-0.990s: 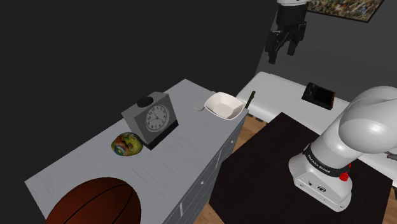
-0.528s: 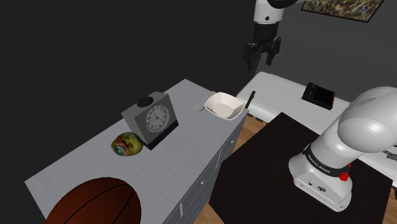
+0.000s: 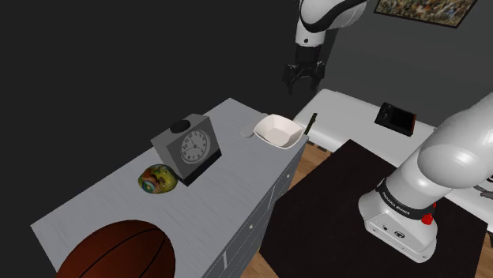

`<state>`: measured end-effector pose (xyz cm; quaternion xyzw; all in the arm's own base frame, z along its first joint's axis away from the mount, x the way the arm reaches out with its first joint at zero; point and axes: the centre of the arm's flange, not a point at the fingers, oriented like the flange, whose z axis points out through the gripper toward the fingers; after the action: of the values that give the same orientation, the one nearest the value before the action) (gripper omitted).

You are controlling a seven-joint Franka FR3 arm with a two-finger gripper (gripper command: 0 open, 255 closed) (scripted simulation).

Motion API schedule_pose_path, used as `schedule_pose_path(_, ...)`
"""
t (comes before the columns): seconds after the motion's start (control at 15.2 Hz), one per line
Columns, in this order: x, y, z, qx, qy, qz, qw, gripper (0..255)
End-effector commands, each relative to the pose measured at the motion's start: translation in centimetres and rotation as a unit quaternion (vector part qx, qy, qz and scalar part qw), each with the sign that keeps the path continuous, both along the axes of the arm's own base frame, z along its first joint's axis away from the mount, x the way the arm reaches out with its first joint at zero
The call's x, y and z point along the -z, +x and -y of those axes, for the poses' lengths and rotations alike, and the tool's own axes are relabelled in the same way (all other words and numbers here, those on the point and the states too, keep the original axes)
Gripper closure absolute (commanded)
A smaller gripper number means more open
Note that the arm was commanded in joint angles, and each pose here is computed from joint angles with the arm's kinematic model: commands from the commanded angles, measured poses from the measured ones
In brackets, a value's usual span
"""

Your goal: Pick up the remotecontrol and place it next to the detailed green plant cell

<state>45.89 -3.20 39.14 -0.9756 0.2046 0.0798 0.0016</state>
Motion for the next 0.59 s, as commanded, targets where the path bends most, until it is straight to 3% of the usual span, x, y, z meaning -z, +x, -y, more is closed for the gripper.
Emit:
schedule_pose_path(0.0,2.2,1.8,0.8,0.018,0.006,0.002,0.9998,0)
schedule_pose_path(0.53,9.6,8.7,3.9,0.085,0.031,0.006,0.9958,0)
